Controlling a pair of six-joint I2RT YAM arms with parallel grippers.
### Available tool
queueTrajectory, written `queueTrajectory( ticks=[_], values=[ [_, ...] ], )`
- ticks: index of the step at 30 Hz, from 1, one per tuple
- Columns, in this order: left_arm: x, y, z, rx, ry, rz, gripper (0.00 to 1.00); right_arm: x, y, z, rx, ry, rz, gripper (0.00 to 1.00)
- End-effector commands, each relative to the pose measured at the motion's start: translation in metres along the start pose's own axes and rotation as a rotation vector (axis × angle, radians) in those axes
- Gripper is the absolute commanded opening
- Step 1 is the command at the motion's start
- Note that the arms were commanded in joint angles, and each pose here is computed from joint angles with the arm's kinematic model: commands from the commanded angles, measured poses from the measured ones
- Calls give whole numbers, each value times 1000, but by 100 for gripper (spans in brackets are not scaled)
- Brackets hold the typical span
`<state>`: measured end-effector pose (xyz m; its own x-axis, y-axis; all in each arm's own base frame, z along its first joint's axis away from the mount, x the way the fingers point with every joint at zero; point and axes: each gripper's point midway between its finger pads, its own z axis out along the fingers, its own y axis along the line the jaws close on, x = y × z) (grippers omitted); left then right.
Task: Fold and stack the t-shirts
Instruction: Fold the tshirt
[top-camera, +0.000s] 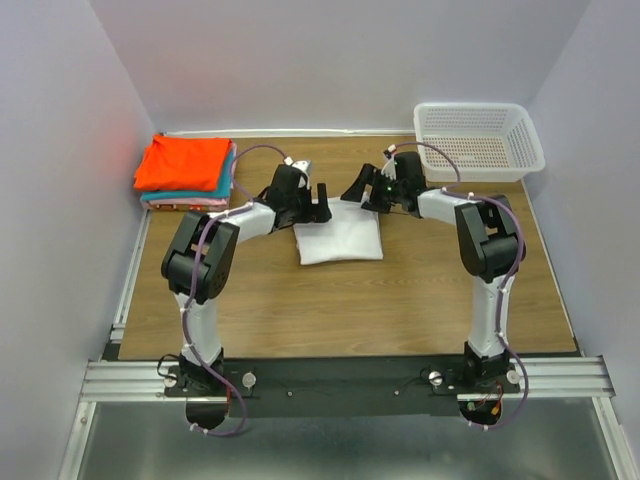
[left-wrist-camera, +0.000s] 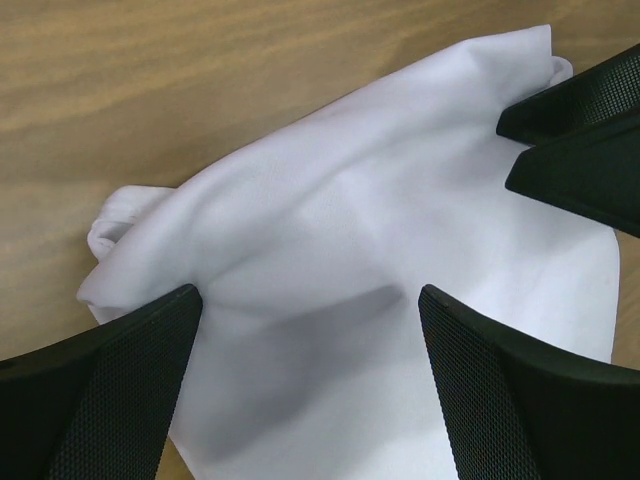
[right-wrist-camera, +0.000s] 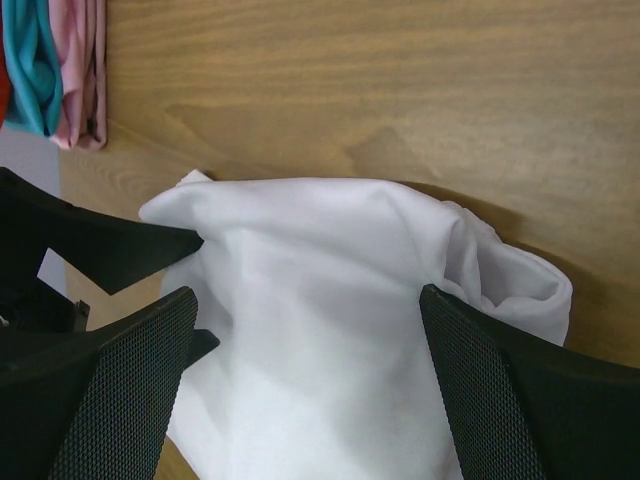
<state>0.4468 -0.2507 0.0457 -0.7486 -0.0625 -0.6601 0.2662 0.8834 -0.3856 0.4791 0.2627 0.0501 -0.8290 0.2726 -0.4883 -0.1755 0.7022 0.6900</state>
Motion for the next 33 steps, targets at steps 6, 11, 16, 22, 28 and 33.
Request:
queueTrajectory(
  ticks=[6, 11, 16, 22, 28, 33],
  values=[
    [39, -19, -60, -19, 20, -41, 98, 67, -26, -41, 121, 159, -21, 100],
    [39, -45, -92, -3, -31, -33, 98, 50, 7, -81, 91, 66, -75, 100],
    [56, -38, -111, -37, -50, -91, 98, 41, 32, -139, 104, -82, -97, 100],
    [76, -21, -115, -97, -35, -136, 98, 64, 22, -185, 168, -190, -46, 100],
    [81, -11, -94, -152, 6, -132, 98, 73, 27, -221, 166, -275, -56, 100],
    [82, -2, -69, -217, 57, -124, 98, 77, 30, -234, 173, -277, -75, 100]
  ],
)
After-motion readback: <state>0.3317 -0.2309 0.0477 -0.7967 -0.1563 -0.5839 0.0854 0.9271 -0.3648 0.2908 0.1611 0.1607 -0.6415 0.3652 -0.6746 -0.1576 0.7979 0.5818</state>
